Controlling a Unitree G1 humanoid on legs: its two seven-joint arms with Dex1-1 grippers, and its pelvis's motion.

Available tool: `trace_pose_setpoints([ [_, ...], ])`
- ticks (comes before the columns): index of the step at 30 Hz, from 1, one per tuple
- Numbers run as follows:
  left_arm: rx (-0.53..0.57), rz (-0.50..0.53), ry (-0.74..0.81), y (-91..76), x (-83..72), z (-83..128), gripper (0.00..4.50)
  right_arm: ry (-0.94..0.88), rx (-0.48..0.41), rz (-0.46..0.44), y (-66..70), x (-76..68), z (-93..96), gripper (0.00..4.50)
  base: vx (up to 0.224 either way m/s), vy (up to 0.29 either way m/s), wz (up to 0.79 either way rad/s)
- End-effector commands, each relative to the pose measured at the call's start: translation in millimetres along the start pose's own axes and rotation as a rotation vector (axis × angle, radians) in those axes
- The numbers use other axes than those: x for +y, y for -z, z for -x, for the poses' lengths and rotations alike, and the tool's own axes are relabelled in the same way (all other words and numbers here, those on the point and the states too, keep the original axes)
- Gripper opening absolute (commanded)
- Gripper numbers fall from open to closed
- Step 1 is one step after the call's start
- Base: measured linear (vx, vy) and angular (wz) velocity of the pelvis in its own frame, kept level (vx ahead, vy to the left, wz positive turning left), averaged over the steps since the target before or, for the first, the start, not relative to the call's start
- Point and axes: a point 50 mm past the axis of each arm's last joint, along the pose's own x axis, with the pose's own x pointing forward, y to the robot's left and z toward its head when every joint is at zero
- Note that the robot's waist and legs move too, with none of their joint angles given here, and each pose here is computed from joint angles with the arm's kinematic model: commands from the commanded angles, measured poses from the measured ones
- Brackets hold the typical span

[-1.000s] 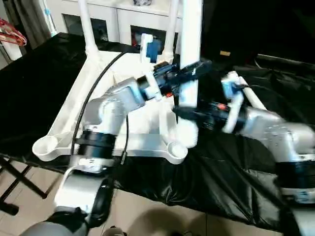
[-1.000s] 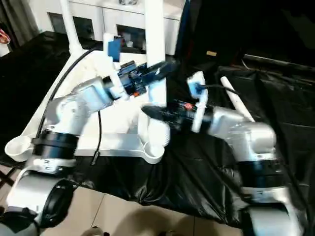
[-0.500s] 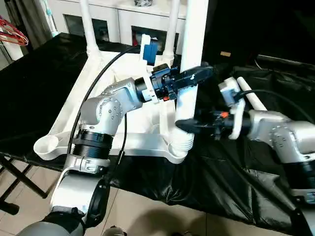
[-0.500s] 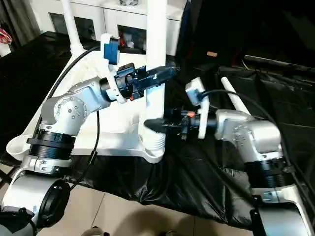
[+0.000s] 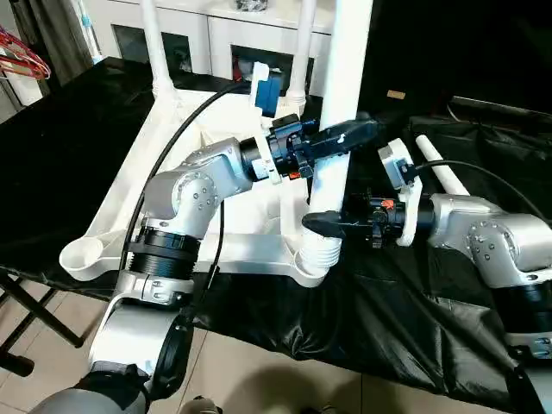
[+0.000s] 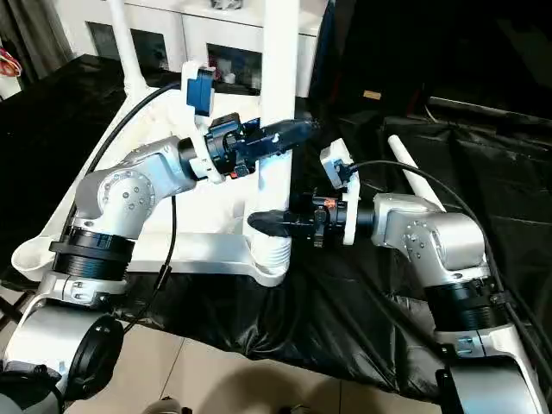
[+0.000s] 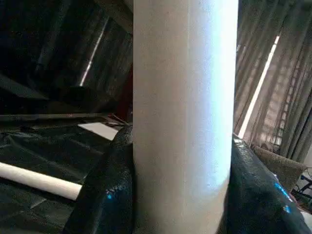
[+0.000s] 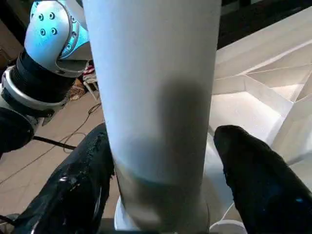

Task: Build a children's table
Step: Pick table leg

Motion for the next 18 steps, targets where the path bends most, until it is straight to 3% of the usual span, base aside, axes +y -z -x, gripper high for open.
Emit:
trace_pose_setpoints([
  [1,0.027,-0.012,0.03,-2.1,-3.0,-8.4,1.85,0.003,0.018,0.028,1.5,0.3,-1.6,3.42,0.0,0.0,0.0],
  [7,0.036,-0.013,0.032,-1.3,-2.9,-8.0,1.85,-0.002,0.027,0.031,4.0,-0.2,-2.3,3.42,0.0,0.0,0.0],
  [8,0.038,-0.013,0.033,-0.6,-2.9,-7.9,1.85,-0.005,0.03,0.032,4.7,0.0,-2.6,3.16,0.0,0.0,0.0],
  [18,0.045,-0.012,0.039,-0.1,-3.5,-8.5,1.85,-0.005,0.03,0.031,6.6,-0.9,-3.7,2.39,0.0,0.0,0.0],
])
